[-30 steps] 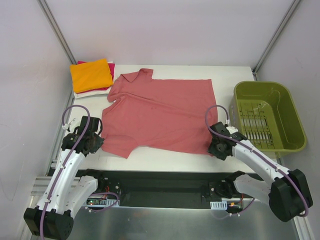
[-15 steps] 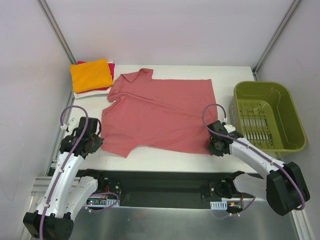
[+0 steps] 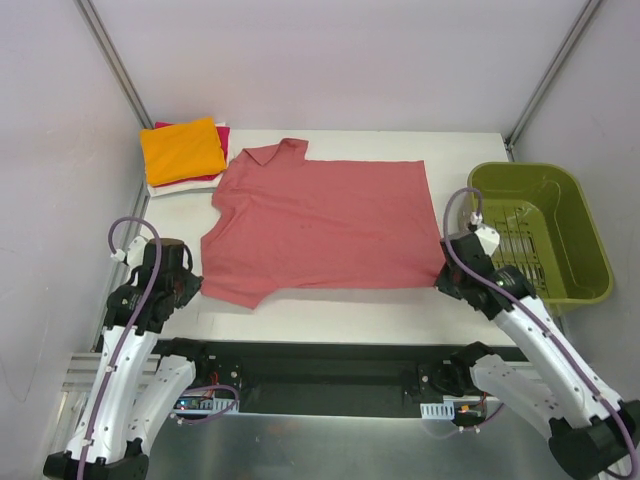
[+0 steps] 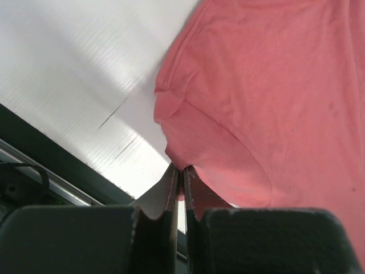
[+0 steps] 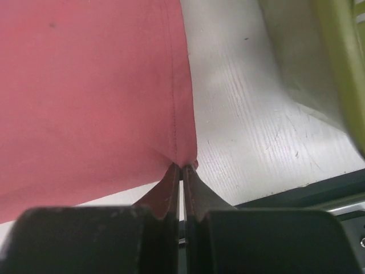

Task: Fold and stack the t-shirts
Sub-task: Grap the side of the flattened tshirt closest away from the robot with both arms

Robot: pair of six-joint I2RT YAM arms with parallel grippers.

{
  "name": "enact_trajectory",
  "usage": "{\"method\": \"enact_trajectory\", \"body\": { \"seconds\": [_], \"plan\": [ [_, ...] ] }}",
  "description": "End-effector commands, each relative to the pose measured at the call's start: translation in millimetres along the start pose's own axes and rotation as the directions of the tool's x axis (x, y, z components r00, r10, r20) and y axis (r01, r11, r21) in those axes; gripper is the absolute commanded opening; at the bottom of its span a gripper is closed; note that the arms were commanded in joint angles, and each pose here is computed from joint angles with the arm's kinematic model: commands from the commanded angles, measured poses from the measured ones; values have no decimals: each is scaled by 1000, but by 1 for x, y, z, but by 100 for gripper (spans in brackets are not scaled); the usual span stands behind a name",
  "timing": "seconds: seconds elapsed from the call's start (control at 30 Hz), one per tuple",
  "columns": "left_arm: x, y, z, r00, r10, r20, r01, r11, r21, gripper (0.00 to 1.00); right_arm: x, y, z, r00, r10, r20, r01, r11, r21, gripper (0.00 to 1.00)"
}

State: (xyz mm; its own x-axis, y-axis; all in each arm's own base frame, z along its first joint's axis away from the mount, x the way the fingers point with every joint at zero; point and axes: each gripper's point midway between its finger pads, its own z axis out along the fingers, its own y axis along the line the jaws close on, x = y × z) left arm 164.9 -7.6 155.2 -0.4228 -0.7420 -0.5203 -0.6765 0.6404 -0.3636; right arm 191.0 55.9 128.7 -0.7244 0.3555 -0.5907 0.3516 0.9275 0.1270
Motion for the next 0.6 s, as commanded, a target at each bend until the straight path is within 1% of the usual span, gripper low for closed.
{"method": "enact_trajectory", "body": {
  "seconds": [0.0, 0.03, 0.07, 0.2, 0.3, 0.37, 0.47, 0.5, 0.57],
  "plan": [
    [16, 10, -9, 997, 0, -73, 0, 1000, -6, 0, 34, -38, -14, 988, -92, -124, 101, 992, 76, 1],
    [20, 13, -10, 996, -12, -90, 11, 1000, -16, 0, 41, -39, -13, 986, -84, -146, 95, 993, 76, 1],
    [30, 20, -12, 992, -15, -126, 11, 1000, -27, 0, 56, -45, -9, 977, -83, -197, 102, 991, 86, 1],
    [52, 37, -20, 979, -48, -199, 39, 998, -50, 0, 79, -55, -9, 962, -73, -264, 102, 990, 97, 0],
    [67, 40, -22, 966, -77, -246, 71, 997, -31, 0, 76, -48, -13, 967, -68, -246, 82, 995, 49, 0],
    [71, 40, -19, 962, -94, -256, 89, 996, -30, 0, 72, -47, -13, 967, -76, -242, 91, 994, 53, 1],
    [68, 23, -13, 960, -80, -267, 88, 996, 18, 0, 65, -42, -8, 966, -106, -235, 122, 991, 57, 1],
    [64, 10, -10, 962, -74, -262, 93, 994, 63, 0, 62, -41, -7, 966, -119, -231, 136, 989, 57, 1],
    [59, -5, -3, 962, -53, -269, 79, 993, 84, 0, 50, -37, -5, 969, -128, -209, 147, 986, 78, 0]
  ]
}}
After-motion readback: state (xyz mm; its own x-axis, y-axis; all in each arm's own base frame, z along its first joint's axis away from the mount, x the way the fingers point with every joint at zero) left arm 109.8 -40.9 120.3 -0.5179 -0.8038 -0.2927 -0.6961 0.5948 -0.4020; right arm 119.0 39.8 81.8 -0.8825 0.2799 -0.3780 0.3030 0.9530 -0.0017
